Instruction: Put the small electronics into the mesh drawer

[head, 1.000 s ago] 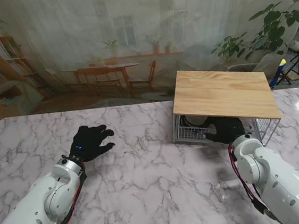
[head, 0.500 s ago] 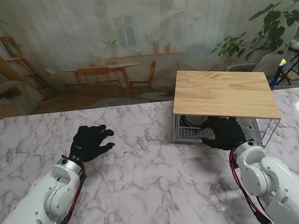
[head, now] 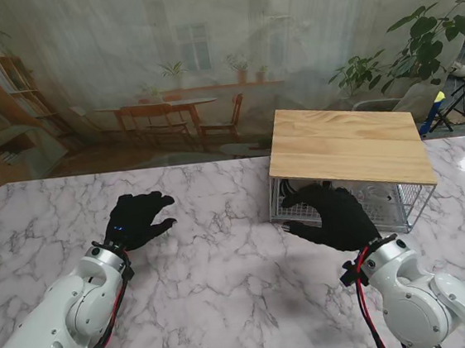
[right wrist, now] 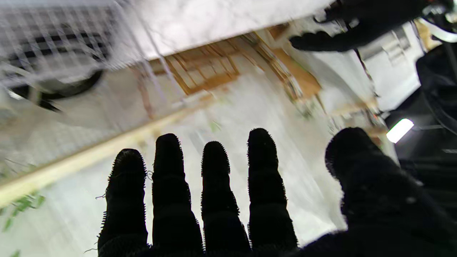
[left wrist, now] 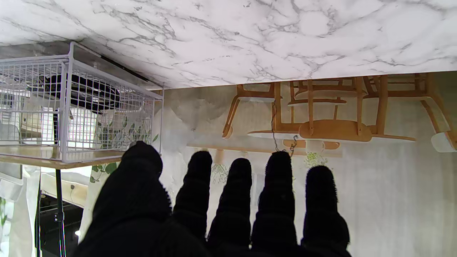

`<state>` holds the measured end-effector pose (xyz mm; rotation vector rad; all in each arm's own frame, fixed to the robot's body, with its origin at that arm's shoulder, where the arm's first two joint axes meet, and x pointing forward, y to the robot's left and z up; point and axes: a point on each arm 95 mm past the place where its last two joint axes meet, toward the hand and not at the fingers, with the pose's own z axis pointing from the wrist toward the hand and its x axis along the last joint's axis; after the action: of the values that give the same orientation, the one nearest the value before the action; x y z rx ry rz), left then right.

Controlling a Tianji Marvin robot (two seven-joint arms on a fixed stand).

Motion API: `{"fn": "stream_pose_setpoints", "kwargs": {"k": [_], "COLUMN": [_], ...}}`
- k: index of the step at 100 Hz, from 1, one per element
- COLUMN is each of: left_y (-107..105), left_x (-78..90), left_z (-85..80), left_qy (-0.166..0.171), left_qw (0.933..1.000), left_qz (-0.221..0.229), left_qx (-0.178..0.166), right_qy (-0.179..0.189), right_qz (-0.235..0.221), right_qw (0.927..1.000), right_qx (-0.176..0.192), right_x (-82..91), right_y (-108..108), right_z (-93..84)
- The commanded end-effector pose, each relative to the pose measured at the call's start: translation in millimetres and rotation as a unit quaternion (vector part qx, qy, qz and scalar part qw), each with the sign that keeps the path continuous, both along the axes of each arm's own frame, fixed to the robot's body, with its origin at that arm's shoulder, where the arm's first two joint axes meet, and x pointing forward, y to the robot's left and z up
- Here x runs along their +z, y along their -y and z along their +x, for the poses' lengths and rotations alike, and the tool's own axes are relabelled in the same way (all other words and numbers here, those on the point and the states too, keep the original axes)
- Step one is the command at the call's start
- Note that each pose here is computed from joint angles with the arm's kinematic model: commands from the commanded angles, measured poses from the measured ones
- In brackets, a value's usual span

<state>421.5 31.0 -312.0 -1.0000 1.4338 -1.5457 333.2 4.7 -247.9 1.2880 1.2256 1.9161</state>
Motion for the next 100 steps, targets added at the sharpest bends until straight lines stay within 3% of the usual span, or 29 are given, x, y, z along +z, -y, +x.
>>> {"fn": "stream_pose_setpoints", "kwargs": {"k": [1, 10, 21, 33, 51, 61, 100], "left_y": [3.2, 4.2, 8.4, 16.0, 17.6, 16.1, 11.5], "left_x": [2.0, 4.4, 4.5, 1.3, -4.6, -6.3, -5.4], "left_z": [-5.4, -9.7, -14.0, -16.6, -14.6, -13.0, -9.3], "left_qy": [0.000, 0.002, -0.008, -0.038, -0.054, -0.056, -0.053], "left_qw": [0.9999, 0.9996, 0.9978, 0.9918, 0.9911, 0.9916, 0.9928], "left_qz": [-0.009, -0.027, -0.064, -0.120, -0.121, -0.116, -0.106], "left_qx": [-0.006, -0.011, -0.018, -0.020, -0.016, -0.015, -0.017], "right_qy": [0.032, 0.054, 0.059, 0.044, -0.003, -0.014, -0.004], "right_qz": [0.010, 0.058, 0.113, 0.130, 0.150, 0.152, 0.143], "right_qw": [0.9994, 0.9964, 0.9908, 0.9895, 0.9885, 0.9881, 0.9897], "right_qx": [0.014, 0.032, 0.046, 0.043, 0.021, 0.021, 0.011], "right_x": [15.2, 18.2, -0.6, -29.3, -60.8, -63.1, -64.2], "right_y": [-15.7, -29.1, -39.0, -40.9, -34.7, -32.3, -24.1], "right_z": [3.5, 13.3, 32.8, 53.7, 71.9, 73.5, 67.8]}}
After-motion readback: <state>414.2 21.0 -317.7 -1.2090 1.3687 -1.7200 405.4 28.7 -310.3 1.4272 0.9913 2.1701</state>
